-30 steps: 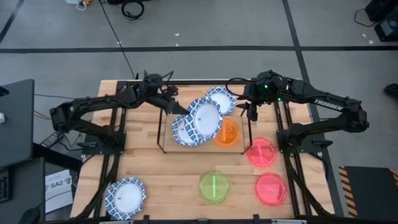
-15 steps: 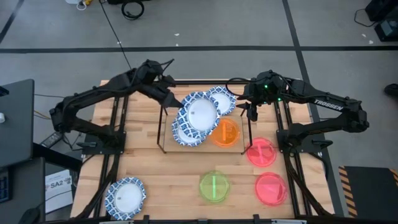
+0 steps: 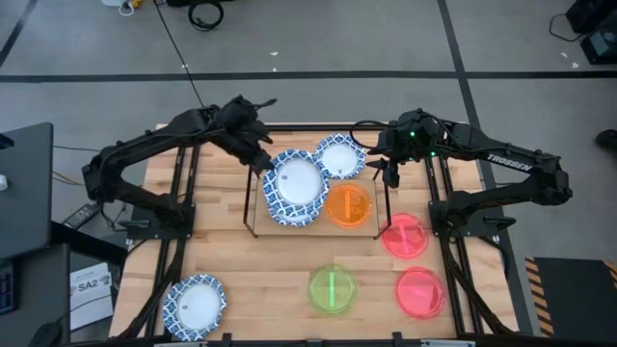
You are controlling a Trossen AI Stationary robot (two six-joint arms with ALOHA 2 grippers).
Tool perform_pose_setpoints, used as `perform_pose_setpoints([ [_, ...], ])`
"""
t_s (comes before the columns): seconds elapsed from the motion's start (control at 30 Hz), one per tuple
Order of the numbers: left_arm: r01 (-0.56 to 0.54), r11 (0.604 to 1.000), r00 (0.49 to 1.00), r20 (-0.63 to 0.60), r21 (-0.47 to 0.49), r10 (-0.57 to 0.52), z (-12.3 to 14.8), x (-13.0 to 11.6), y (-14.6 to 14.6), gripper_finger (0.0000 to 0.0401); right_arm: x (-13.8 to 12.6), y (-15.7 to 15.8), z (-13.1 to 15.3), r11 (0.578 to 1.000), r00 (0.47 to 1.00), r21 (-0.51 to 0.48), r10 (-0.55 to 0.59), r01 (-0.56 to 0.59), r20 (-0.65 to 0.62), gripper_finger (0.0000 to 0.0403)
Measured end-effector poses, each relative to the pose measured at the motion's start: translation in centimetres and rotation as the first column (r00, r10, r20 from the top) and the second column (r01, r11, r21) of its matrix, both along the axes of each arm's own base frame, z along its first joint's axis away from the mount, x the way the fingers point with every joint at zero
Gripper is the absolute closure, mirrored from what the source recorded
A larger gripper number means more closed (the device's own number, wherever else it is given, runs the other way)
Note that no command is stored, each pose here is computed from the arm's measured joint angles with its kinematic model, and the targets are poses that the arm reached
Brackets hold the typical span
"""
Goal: Place and stack plates onto a shelf
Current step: Stack the blue patterned bowl on top of the blue patterned bowl on the shelf
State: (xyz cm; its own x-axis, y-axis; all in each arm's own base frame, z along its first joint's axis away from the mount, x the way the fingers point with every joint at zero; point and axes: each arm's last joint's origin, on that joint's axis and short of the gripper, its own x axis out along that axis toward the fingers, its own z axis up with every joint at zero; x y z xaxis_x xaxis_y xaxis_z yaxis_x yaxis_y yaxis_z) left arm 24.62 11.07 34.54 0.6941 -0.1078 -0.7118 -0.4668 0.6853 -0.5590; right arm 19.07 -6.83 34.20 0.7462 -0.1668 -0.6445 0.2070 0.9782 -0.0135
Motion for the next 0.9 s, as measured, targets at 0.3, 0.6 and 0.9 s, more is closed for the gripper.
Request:
perform_pose_setpoints([
  [0.3,0.059,0.998,0.991,-0.122,-0.014,-0.060,-3.6,2.7,1.2,0.0388,0.0,0.0,0.0,1.000,1.000,0.000,0.000,0.000,0.000,0.0235],
  [0.6,0.103,0.993,0.969,-0.218,-0.061,-0.114,-6.9,4.4,2.1,0.0388,0.0,0.0,0.0,1.000,1.000,0.000,0.000,0.000,0.000,0.0235],
  [0.9,0.090,0.993,0.954,-0.279,-0.072,-0.107,-8.2,4.8,2.4,0.0388,0.0,0.0,0.0,1.000,1.000,0.000,0.000,0.000,0.000,0.0235],
])
